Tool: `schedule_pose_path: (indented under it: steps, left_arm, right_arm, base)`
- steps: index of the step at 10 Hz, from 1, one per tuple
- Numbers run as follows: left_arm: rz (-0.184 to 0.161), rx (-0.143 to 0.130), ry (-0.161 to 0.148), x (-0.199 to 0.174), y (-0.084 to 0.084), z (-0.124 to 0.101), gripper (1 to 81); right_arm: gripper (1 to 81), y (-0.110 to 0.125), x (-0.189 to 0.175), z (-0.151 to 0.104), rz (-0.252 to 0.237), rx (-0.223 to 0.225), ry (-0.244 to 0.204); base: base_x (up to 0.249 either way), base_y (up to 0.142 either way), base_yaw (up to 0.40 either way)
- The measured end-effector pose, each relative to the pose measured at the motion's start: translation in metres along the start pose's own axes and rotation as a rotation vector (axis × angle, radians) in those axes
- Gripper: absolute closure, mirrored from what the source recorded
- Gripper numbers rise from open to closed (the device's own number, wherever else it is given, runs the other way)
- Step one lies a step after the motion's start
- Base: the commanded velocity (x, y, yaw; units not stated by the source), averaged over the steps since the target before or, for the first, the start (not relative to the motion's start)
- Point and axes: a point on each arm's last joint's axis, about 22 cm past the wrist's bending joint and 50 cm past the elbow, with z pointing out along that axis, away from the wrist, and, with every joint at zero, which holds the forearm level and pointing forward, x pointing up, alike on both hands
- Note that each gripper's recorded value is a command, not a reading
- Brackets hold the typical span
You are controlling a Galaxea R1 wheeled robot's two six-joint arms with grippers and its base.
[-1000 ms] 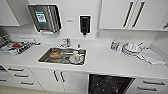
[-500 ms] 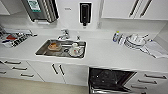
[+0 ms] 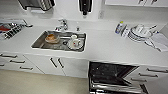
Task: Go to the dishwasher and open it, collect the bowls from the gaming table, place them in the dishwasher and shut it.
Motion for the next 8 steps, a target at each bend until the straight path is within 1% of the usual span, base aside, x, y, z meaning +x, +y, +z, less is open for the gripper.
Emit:
schedule_pose_path:
  steps: [1, 2, 3, 5, 6, 7, 8]
  left_arm:
    - [0.026, -0.008, -0.008, 0.028, 0.01, 0.008, 81.1]
    - [0.051, -0.012, -0.024, 0.052, 0.022, 0.017, 81.1]
    - [0.071, -0.017, -0.033, 0.078, 0.037, 0.024, 81.1]
    - [0.125, -0.007, -0.05, 0.122, 0.063, 0.03, 81.1]
    - [0.144, -0.008, -0.056, 0.142, 0.079, 0.035, 81.1]
    - [0.166, -0.015, -0.064, 0.159, 0.1, 0.042, 81.1]
    - [0.191, -0.034, -0.074, 0.174, 0.127, 0.052, 81.1]
  right_arm:
    - [81.1, 0.001, -0.008, 0.0, 0.009, -0.003, -0.018]
    - [81.1, 0.003, -0.012, 0.0, 0.014, -0.006, -0.029]
    - [81.1, 0.003, -0.012, 0.0, 0.017, -0.006, -0.032]
    - [81.1, 0.002, -0.01, 0.0, 0.016, -0.005, -0.03]
    - [81.1, 0.001, -0.01, 0.0, 0.017, -0.005, -0.031]
    - [81.1, 0.001, -0.01, 0.001, 0.017, -0.003, -0.031]
    - [81.1, 0.001, -0.011, 0.001, 0.018, -0.003, -0.031]
  base:
    - [0.0, 0.0, 0.0]
    - [0.0, 0.0, 0.0]
    - [0.0, 0.0, 0.0]
    - [0.0, 0.0, 0.0]
    - [0.0, 0.0, 0.0]
    - [0.0, 0.0, 0.0]
    - [0.0, 0.0, 0.0]
